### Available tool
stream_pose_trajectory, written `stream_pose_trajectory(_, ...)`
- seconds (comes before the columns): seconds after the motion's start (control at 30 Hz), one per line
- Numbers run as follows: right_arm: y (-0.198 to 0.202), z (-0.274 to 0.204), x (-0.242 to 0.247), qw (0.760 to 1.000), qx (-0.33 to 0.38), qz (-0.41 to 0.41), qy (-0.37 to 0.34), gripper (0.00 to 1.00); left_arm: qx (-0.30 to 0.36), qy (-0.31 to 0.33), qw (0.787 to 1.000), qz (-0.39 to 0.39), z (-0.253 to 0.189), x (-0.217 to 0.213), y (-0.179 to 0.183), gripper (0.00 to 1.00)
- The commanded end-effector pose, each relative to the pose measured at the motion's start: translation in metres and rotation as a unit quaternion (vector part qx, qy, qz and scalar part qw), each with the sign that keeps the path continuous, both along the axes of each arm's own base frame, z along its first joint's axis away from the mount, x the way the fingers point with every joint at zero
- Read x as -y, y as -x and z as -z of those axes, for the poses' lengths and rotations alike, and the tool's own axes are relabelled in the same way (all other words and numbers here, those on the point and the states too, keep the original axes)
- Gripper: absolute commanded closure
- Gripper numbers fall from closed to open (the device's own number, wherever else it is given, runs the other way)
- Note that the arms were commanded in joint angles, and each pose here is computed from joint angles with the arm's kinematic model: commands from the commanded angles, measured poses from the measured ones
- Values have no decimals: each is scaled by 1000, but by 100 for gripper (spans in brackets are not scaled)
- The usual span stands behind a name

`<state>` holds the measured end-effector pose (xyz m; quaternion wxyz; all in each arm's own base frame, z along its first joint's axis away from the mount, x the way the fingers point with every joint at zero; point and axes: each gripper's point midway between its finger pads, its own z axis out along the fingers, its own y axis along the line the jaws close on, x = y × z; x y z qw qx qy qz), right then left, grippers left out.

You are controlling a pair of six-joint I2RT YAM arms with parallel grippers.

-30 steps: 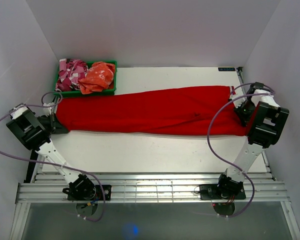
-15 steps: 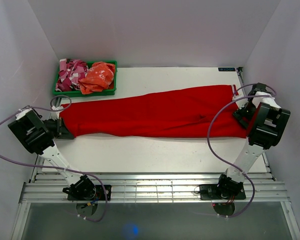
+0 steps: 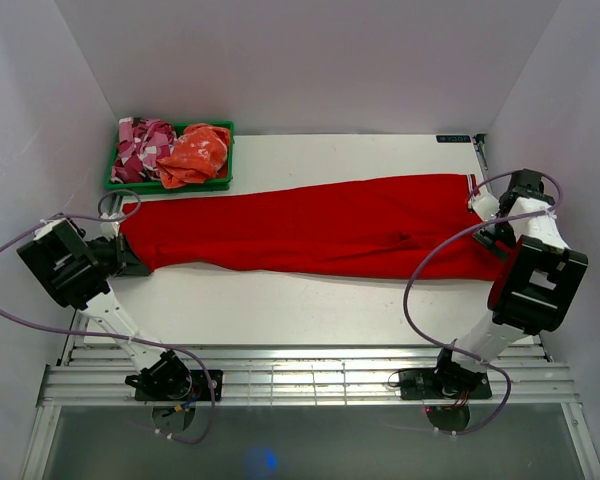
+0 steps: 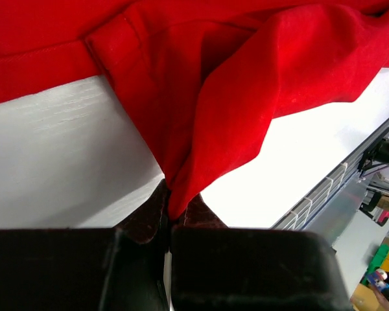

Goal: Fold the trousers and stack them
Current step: Flatten the trousers out

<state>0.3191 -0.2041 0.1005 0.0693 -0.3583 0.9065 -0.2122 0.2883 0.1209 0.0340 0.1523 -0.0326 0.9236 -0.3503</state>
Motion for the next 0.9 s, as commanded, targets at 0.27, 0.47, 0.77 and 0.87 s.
stream_pose_trajectory(0.27, -24, -50, -108, 961, 84, -118, -236, 3, 32, -20, 999, -5, -30, 5, -3, 100)
stream_pose_trajectory(0.47, -23, -67, -238, 907, 138, -305, -256, 13, 23, 7, 1000, -21, -35, 11, -6, 100)
stream_pose_trajectory(0.77, 3, -64, -434, 802, 181, -493, -284, 20, -4, 156, 986, -53, -55, 48, -12, 100)
stream_pose_trajectory(0.87, 5, -67, -486, 770, 210, -524, -298, 18, -13, 202, 977, -67, -57, 64, -13, 100)
